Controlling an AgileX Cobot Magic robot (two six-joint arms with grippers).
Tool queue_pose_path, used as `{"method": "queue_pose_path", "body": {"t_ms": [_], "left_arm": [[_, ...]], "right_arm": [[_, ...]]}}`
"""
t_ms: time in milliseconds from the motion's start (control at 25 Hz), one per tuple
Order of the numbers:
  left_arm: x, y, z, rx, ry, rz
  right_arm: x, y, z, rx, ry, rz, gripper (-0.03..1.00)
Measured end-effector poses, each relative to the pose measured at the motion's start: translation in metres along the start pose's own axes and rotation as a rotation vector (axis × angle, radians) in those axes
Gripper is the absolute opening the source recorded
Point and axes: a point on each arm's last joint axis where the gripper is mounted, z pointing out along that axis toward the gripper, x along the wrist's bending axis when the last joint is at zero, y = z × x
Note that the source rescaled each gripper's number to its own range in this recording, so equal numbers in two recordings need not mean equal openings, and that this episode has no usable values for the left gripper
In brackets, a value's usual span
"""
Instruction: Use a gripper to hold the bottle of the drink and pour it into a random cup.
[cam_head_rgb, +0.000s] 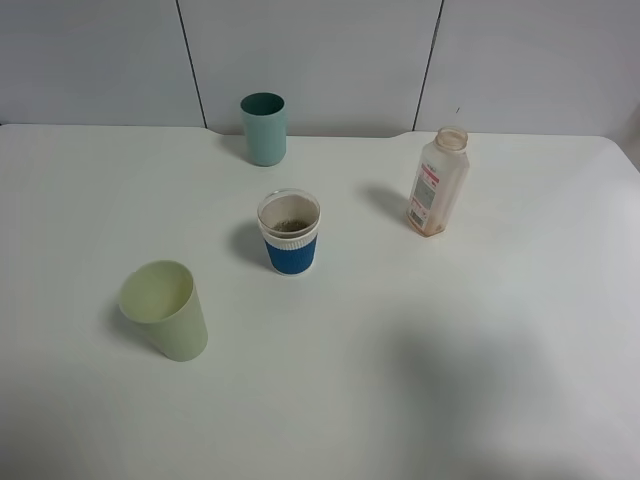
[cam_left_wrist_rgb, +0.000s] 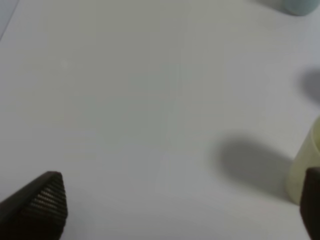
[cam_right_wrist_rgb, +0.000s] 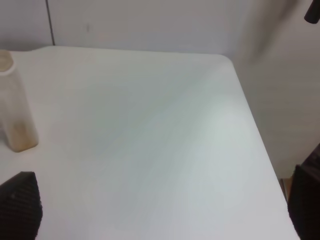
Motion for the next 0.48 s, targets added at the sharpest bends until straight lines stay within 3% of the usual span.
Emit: {"method": "queue_pose_path", "body": {"t_ms": [200,480], "left_arm": [[0.000,0.000,0.000,0.000,0.000,0.000],[0.000,0.000,0.000,0.000,0.000,0.000]], "right_arm": [[0.005,-0.017,-0.008,-0.027,0.032,0.029,1.00],[0.012,-0.037,-0.003,0.050,0.082,0.053,1.00]]}}
